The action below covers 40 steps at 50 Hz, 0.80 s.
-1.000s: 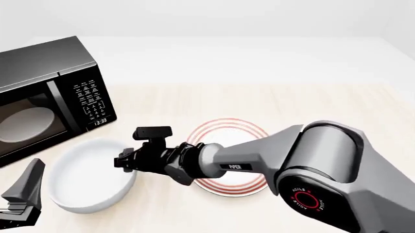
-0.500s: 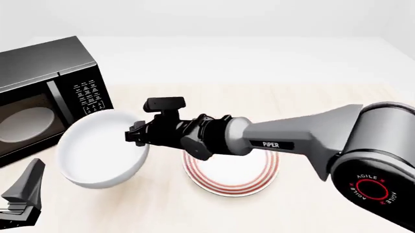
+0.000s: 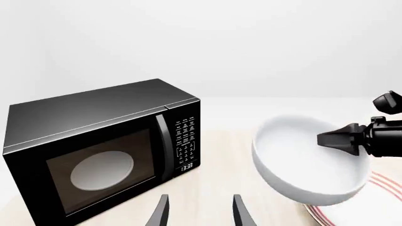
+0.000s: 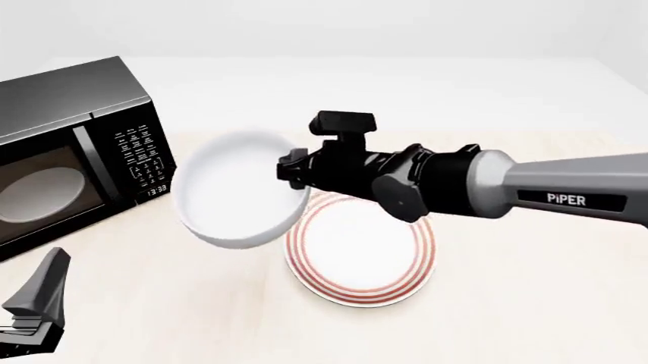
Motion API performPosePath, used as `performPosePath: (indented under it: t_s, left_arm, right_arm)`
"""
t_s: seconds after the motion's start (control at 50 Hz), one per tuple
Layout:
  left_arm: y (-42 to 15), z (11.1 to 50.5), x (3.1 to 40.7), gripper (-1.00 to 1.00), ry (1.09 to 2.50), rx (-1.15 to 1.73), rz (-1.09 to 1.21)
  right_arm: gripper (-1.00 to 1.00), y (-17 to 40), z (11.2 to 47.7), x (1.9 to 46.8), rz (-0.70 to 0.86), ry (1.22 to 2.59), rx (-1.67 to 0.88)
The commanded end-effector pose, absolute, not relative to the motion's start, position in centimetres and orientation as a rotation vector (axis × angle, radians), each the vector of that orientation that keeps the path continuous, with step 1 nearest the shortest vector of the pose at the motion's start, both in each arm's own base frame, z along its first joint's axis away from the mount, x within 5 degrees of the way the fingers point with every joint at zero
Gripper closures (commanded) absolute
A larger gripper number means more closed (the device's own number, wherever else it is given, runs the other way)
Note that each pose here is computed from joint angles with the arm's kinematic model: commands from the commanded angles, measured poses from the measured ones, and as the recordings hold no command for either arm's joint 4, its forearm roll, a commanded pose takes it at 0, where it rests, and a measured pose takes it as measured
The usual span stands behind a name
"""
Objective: Put the white bowl to the right of the plate.
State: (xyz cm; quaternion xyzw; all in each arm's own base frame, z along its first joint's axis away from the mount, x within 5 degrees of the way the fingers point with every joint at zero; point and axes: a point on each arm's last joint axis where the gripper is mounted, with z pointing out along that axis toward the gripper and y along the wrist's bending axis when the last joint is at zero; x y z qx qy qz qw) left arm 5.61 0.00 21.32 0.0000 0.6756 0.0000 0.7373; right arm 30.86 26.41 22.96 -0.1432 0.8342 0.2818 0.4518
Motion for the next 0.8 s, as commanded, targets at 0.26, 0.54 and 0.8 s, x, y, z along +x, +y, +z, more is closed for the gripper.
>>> performPosePath:
  t_s: [0.26,0.54,0.8]
  left_arm:
    - [0.0,21.3,5.6,-1.00,1.484,0.000,0.000]
    - [0.0,21.3,5.6,-1.00,1.484,0.000,0.000]
    - [0.0,21.3,5.6,-1.00,1.484,0.000,0.000]
  right_arm:
    - [1.00,12.9,23.9,28.5,0.536,2.036,-0.011]
    - [1.00,6.7,23.2,24.6,0.463,1.968,0.166]
    - [1.00,3.1,22.6,20.9,0.396,1.915,0.285]
